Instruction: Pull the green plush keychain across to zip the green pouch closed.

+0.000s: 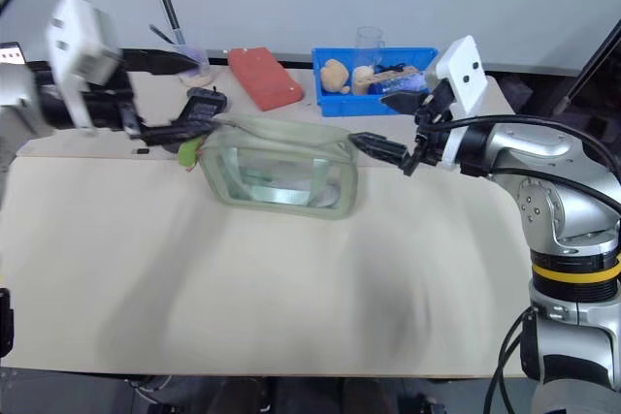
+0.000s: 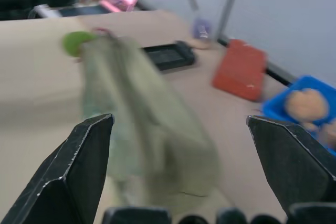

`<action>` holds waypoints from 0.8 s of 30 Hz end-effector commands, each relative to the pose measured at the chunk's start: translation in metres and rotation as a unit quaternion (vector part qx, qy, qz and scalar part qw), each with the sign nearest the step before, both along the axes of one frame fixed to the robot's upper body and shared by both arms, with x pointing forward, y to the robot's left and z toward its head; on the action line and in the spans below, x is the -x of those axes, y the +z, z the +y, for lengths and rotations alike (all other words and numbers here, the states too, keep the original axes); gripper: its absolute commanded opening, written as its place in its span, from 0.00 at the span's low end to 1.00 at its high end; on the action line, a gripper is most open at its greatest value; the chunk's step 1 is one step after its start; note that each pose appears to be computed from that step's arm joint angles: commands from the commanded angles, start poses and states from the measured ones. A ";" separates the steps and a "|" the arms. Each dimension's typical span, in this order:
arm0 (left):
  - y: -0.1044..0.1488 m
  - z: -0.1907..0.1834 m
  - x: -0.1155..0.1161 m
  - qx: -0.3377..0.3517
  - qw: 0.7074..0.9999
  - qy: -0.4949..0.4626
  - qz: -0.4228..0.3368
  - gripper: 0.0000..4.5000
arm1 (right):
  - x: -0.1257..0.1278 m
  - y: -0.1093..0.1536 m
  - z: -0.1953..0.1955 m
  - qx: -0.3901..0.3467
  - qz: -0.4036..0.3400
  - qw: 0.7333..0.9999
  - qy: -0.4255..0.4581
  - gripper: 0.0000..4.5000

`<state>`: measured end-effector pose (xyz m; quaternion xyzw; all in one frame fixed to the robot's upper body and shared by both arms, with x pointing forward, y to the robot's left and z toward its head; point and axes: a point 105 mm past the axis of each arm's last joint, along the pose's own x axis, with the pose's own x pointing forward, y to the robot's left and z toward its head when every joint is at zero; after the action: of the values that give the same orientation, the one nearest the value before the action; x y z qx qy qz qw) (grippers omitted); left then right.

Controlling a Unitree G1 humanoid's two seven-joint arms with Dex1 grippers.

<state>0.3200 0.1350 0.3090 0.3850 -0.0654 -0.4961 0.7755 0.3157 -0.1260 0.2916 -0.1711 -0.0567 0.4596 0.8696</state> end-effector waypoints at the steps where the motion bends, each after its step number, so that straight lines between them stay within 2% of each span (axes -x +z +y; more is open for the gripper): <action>1: -0.007 -0.011 -0.013 -0.080 0.994 -0.021 -0.071 1.00 | 0.017 0.011 0.010 0.010 -0.019 1.000 0.021 1.00; 6: -0.026 -0.018 -0.033 -0.142 0.983 -0.040 -0.111 1.00 | 0.023 0.013 0.014 0.011 -0.021 0.999 0.024 1.00; 9: -0.036 -0.016 -0.038 -0.170 0.977 -0.057 -0.113 0.83 | 0.024 0.016 0.012 0.005 -0.028 1.000 0.014 1.00; 10: -0.038 -0.015 -0.040 -0.176 0.976 -0.056 -0.112 0.72 | 0.024 0.017 0.011 0.002 -0.029 1.000 0.011 1.00; 11: -0.040 -0.013 -0.042 -0.178 0.976 -0.055 -0.110 0.65 | 0.024 0.017 0.011 0.000 -0.030 1.000 0.008 1.00; 16: -0.045 -0.009 -0.047 -0.184 0.977 -0.055 -0.097 0.12 | 0.026 0.019 0.012 -0.006 -0.034 0.999 -0.003 1.00; 17: -0.046 -0.010 -0.048 -0.185 0.977 -0.056 -0.095 0.04 | 0.026 0.020 0.012 -0.007 -0.035 0.999 -0.006 1.00; 18: -0.045 -0.011 -0.048 -0.183 0.977 -0.058 -0.096 0.02 | 0.025 0.020 0.010 -0.008 -0.035 0.999 -0.011 1.00; 24: -0.035 -0.008 -0.042 -0.188 0.977 -0.053 -0.085 0.02 | 0.019 0.017 0.003 -0.007 -0.038 0.999 -0.030 1.00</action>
<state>0.3683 0.1267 0.2525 0.5521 -0.0379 -0.5163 0.6536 0.3005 -0.1171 0.2918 -0.1728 -0.0528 0.4422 0.8785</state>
